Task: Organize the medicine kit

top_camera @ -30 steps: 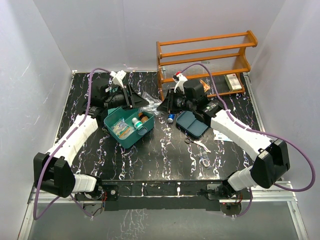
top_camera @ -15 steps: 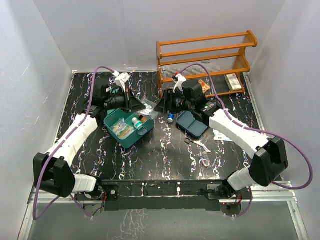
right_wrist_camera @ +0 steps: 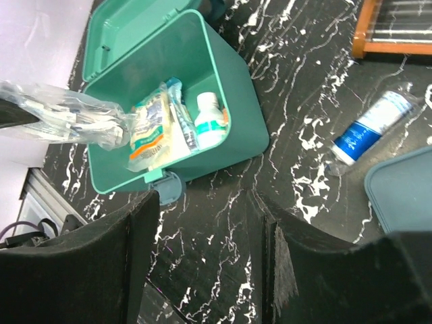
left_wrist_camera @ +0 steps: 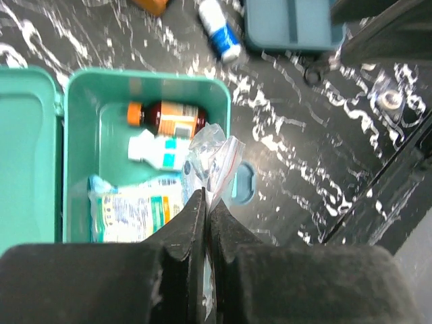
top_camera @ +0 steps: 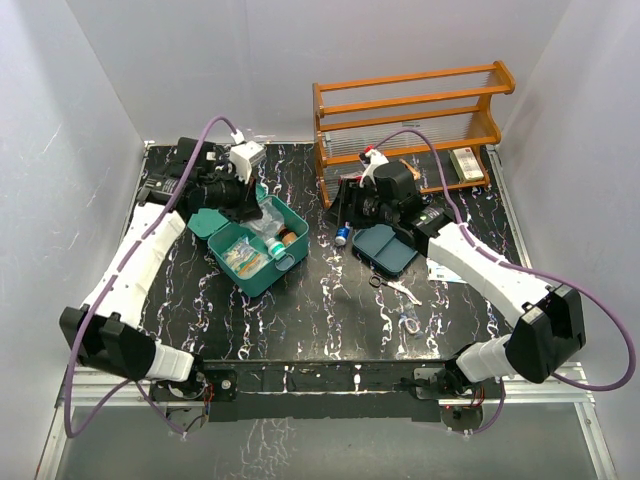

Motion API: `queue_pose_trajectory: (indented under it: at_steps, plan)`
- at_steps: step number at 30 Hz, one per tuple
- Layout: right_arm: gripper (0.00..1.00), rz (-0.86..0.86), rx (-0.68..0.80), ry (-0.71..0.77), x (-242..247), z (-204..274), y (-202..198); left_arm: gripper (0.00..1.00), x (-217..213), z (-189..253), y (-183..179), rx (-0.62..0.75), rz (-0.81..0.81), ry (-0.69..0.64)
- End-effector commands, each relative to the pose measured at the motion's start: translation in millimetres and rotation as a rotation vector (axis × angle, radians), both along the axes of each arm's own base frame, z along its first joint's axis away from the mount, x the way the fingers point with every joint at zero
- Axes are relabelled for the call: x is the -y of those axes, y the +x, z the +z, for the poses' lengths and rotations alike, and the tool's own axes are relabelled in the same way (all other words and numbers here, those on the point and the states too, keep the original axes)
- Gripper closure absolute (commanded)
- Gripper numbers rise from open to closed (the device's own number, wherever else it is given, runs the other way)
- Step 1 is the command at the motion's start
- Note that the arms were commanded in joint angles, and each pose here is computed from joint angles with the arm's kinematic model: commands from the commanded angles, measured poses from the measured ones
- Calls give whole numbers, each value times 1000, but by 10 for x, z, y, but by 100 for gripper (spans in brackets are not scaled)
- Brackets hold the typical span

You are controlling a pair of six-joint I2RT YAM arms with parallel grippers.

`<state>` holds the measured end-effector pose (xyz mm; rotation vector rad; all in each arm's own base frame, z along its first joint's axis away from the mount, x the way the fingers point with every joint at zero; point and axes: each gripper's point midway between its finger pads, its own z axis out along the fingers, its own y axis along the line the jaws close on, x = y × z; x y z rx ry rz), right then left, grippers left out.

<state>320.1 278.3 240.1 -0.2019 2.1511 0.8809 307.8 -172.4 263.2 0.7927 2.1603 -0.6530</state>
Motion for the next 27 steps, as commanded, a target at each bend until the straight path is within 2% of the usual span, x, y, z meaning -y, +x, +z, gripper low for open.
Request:
queue_pose_trajectory:
  at_steps: [1,8,14,19,27]
  plan:
    - [48,-23,24,-50,115,10,66,100,-266,-460,-246,-227,-16,114]
    - [48,-18,2,-128,182,-192,175,100,-409,-869,-237,-373,26,131]
    - [48,-13,-3,-165,149,-293,308,100,-333,-1025,-176,-472,-10,113]
    - [49,-17,-11,-180,126,-366,389,100,-381,-1055,-192,-509,10,111]
    - [49,-6,-27,-170,50,-396,451,100,-619,-1120,-159,-467,85,230]
